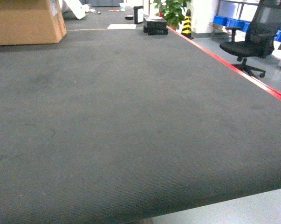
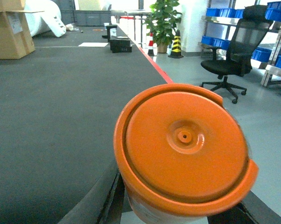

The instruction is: Sort blue parts and orange caps into right shelf containers

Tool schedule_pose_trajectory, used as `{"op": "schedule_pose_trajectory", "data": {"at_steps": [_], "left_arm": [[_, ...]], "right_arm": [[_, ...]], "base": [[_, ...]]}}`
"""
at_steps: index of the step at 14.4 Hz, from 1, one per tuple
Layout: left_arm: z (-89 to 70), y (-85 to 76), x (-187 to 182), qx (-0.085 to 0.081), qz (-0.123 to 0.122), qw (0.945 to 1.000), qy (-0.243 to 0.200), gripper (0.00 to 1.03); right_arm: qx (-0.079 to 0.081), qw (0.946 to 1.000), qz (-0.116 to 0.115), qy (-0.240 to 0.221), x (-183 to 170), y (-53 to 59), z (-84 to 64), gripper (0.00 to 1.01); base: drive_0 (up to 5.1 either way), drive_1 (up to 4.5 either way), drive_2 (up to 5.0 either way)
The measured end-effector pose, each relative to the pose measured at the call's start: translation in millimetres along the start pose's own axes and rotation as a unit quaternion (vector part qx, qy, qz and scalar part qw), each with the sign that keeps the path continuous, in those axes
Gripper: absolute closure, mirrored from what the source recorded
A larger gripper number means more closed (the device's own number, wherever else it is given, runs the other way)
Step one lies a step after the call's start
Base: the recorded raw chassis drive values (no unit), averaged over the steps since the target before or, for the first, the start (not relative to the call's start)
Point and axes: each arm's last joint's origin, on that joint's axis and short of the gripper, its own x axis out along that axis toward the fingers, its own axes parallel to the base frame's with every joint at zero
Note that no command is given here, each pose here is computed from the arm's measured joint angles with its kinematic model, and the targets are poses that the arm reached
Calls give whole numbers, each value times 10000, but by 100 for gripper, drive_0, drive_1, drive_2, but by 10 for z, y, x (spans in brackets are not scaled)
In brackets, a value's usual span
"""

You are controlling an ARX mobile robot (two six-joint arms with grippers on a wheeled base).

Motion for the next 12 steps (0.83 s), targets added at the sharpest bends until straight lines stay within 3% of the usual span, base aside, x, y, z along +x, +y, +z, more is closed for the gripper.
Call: {"op": "schedule_pose_trajectory", "data": {"at_steps": [12], "left_arm": [[0, 0, 0, 0, 0, 10000, 0, 59]], "right_arm": [[0, 10000, 0, 0, 0, 0, 0, 58]], "base": [[-163, -163, -163]]}}
